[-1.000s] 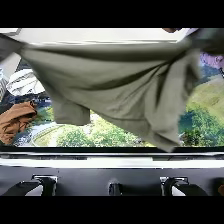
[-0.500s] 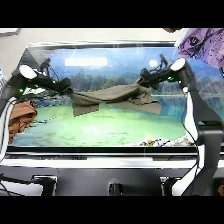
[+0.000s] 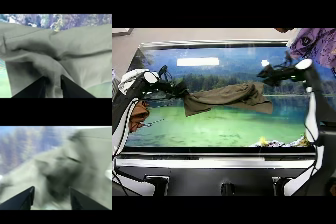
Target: Fold the clothes and pants, and hang the long-sleeved shirts on hangers.
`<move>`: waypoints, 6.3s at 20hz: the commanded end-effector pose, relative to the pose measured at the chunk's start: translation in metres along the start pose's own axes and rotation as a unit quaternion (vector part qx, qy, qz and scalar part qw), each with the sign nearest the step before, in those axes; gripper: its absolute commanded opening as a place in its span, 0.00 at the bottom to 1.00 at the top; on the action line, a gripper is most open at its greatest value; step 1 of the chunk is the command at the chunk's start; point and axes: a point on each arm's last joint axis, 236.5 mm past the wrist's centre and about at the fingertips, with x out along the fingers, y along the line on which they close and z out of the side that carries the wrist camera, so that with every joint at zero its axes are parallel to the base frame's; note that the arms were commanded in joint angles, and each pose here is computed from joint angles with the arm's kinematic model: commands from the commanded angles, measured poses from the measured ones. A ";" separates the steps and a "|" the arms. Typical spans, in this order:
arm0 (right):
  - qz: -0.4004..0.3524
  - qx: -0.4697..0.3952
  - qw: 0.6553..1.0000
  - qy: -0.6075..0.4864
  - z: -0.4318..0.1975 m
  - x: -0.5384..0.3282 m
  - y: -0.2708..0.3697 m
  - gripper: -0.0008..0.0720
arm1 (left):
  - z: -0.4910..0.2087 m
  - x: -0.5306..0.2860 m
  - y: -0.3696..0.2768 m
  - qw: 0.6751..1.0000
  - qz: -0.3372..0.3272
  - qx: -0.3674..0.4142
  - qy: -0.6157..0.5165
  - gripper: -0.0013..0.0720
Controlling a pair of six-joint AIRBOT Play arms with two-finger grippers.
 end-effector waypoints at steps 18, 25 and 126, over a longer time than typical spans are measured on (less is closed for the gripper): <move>-0.062 0.053 0.987 0.138 -0.124 0.005 -0.153 0.76 | 0.018 -0.111 0.050 0.998 0.013 -0.048 -0.032 1.00; -0.052 0.026 0.983 0.173 -0.143 0.032 -0.130 0.06 | -0.028 -0.103 0.083 0.998 -0.001 -0.065 -0.001 1.00; -0.040 0.117 0.978 0.166 -0.253 -0.076 -0.165 0.78 | -0.097 -0.129 0.153 0.993 0.051 -0.107 0.011 0.65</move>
